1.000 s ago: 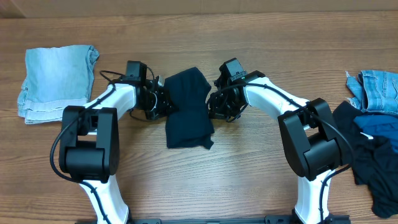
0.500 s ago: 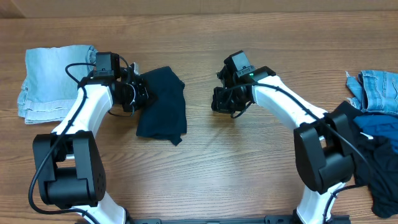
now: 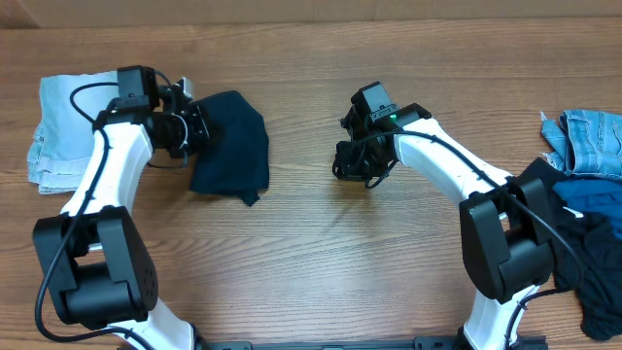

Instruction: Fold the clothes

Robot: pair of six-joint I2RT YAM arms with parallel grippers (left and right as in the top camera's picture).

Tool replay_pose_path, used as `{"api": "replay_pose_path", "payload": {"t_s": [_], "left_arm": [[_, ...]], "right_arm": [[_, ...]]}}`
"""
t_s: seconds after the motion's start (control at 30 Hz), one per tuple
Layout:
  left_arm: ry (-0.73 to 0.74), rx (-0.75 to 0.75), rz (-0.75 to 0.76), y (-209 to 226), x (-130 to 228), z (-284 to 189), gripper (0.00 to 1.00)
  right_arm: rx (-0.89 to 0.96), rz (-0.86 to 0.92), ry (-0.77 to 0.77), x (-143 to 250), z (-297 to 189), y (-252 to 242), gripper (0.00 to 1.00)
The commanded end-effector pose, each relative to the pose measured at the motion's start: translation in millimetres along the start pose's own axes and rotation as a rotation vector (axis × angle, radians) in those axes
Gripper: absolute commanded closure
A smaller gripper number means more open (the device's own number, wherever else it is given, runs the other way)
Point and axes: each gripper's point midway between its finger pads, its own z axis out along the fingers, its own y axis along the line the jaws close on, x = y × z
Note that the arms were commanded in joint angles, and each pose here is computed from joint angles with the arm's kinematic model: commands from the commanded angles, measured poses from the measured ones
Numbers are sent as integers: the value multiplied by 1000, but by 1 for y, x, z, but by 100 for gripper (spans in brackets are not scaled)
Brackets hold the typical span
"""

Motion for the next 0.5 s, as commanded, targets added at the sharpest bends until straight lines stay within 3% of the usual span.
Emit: {"api": "replay_pose_path", "payload": {"t_s": [0.0, 0.47], "left_arm": [[-128, 1, 27, 5, -41, -39, 94], [-557, -71, 60, 83, -143, -159, 90]], "right_arm": [[4, -20, -43, -7, -13, 3, 96], [15, -7, -13, 0, -12, 1, 96]]}}
